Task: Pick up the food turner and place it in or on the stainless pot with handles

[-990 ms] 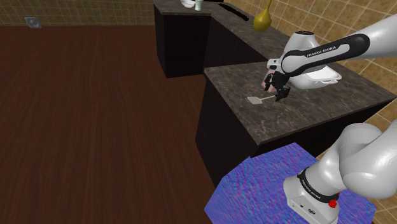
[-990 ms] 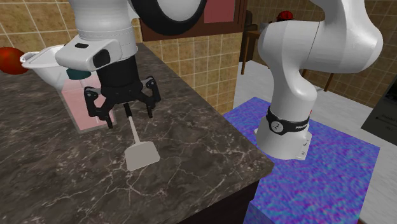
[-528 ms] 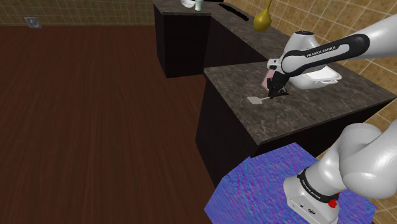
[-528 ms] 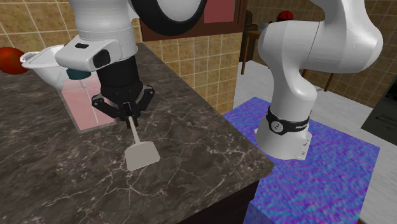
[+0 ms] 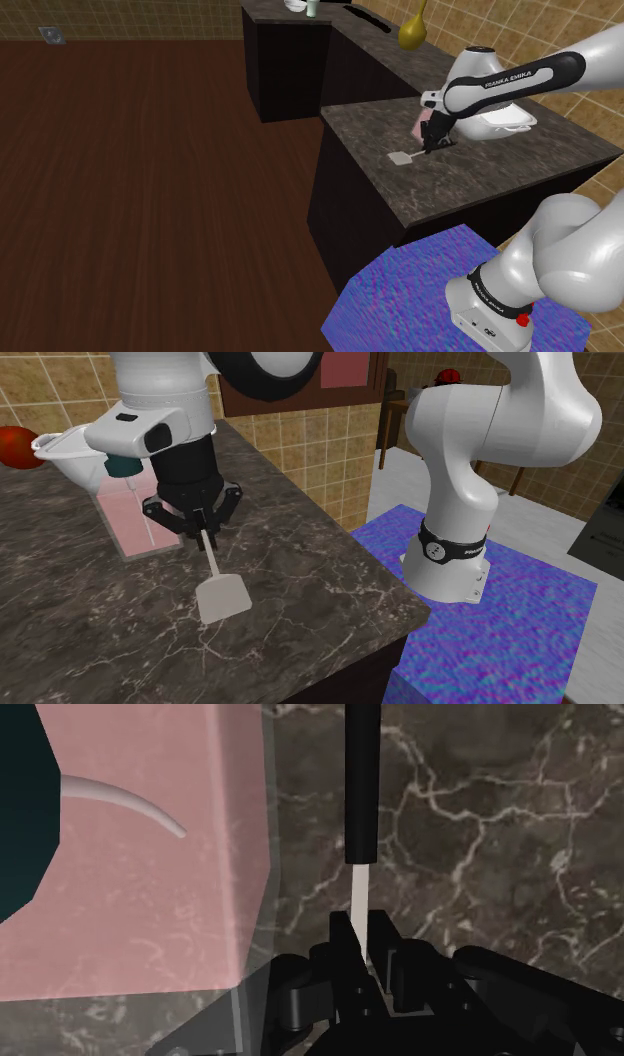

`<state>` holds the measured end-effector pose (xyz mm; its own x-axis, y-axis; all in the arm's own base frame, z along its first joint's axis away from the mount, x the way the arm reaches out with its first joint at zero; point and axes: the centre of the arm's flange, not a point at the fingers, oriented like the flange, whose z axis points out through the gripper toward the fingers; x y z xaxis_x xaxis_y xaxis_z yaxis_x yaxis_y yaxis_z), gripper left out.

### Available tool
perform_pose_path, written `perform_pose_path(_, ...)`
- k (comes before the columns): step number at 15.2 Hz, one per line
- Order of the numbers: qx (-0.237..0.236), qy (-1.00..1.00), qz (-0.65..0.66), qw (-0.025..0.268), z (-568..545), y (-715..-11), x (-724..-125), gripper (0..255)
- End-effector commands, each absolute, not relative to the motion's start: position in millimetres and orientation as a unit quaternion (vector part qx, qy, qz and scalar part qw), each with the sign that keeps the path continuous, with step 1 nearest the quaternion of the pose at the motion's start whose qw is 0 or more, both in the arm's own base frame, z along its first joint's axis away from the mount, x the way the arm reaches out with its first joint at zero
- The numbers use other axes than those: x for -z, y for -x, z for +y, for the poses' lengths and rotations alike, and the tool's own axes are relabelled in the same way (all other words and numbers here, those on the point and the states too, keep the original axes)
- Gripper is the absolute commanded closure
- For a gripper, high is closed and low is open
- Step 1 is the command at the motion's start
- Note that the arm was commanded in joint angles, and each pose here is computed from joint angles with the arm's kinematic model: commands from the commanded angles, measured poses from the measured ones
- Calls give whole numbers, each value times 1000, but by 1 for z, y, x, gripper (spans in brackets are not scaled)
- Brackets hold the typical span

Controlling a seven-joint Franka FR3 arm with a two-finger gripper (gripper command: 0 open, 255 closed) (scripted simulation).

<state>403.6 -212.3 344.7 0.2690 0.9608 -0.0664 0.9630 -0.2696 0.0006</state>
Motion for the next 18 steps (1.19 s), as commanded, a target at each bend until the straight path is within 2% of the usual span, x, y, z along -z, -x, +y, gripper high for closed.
perform_pose_path(1, 26, -796, 604, 20, -212, -404, -354, 255)
perform_pose_path(18, 26, -796, 604, 20, -212, -404, -444, 255)
